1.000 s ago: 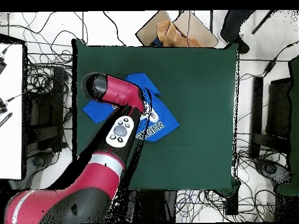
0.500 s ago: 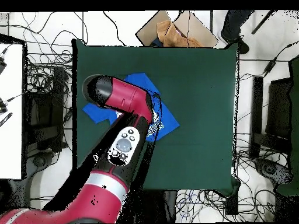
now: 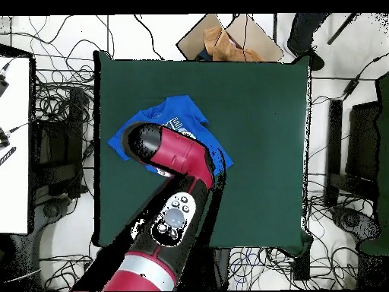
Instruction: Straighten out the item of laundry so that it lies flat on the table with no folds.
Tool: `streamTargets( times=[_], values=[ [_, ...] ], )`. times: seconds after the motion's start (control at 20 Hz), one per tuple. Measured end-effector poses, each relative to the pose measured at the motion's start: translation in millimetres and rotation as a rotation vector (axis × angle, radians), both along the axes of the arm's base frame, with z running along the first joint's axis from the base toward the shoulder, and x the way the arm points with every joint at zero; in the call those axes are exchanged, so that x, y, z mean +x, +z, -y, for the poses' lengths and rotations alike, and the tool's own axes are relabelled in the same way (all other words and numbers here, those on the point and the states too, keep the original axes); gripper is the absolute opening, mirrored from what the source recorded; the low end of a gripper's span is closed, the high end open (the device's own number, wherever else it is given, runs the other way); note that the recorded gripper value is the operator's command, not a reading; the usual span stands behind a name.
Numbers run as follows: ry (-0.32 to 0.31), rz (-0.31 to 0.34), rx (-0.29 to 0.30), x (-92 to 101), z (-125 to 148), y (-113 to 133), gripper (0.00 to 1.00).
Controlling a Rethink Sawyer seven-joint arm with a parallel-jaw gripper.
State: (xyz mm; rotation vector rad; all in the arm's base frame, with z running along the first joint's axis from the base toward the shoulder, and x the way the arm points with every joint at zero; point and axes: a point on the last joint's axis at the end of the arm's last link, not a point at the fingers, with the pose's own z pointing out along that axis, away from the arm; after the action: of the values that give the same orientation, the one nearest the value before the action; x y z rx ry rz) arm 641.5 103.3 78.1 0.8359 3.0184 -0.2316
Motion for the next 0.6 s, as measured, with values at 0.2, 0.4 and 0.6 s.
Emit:
streamTargets(
  times=[0.2,0.4,0.6],
  values=[
    [0.012,0.025,-0.067,-26.2,27,-14,1.0],
    [0.036,0.093,-0.123,-33.6,55,-29,1.0],
    [0.056,0.184,-0.175,-32.0,86,-41,1.0]
  ],
)
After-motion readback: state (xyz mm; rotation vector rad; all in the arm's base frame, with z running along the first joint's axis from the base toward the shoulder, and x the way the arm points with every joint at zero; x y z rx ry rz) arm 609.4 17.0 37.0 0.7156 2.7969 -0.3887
